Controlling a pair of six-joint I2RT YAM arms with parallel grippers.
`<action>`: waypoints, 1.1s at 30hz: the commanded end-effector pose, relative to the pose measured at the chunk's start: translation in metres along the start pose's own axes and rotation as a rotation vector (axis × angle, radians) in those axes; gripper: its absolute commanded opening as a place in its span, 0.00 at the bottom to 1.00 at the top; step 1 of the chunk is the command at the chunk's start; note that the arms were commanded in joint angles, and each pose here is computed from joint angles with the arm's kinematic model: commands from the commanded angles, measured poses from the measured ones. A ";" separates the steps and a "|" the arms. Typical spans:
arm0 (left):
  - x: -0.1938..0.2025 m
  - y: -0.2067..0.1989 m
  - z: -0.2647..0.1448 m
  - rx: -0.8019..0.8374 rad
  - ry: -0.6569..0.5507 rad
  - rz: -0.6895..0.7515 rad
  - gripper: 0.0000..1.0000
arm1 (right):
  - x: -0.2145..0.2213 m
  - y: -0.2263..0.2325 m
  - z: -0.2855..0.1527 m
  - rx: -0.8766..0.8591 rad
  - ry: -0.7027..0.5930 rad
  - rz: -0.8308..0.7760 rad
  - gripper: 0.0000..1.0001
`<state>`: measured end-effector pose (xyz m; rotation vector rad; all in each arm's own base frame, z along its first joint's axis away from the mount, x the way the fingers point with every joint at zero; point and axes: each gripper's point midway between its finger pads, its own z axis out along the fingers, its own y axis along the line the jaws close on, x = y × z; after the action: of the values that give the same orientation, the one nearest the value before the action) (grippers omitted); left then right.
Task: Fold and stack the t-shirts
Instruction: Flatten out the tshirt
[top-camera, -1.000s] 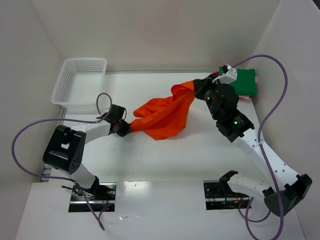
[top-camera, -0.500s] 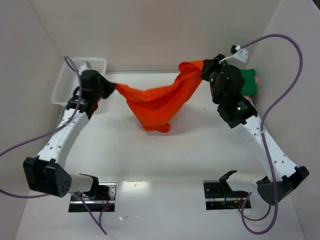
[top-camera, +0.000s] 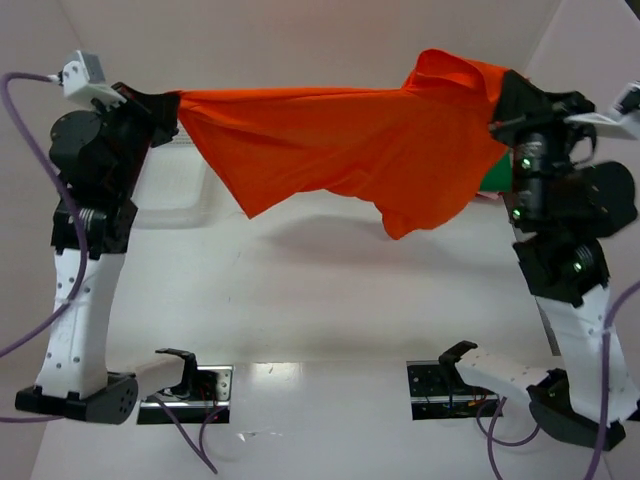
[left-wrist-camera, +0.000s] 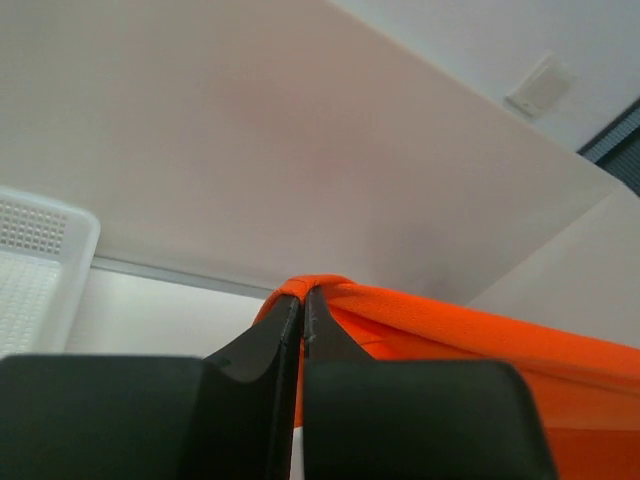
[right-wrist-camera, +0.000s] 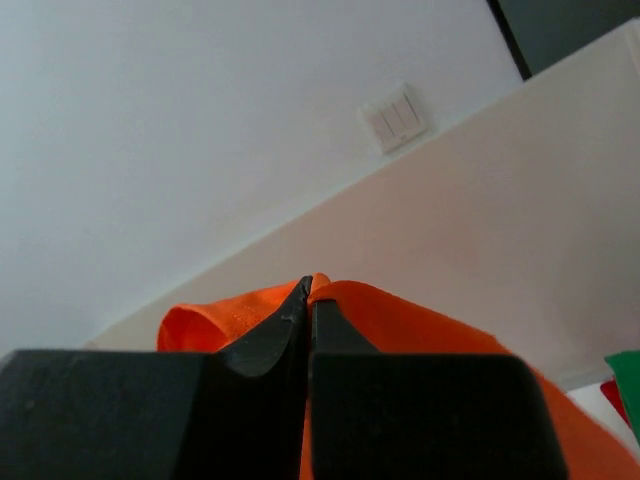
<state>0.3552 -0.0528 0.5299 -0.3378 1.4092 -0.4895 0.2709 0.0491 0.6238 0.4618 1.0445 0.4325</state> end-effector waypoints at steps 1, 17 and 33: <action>-0.050 -0.023 -0.060 0.072 -0.126 0.053 0.00 | -0.085 -0.005 -0.047 -0.056 -0.144 0.092 0.00; -0.022 -0.006 -0.101 0.043 -0.069 0.036 0.00 | -0.027 -0.025 -0.052 -0.007 0.025 0.014 0.00; 0.289 0.167 0.007 -0.343 0.492 -0.069 0.00 | 0.302 -0.172 -0.034 0.369 0.376 -0.104 0.00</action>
<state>0.3784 -0.0650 0.1941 -0.5105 2.0849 -0.3959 0.3690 0.0868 0.2717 0.5039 1.6993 0.1414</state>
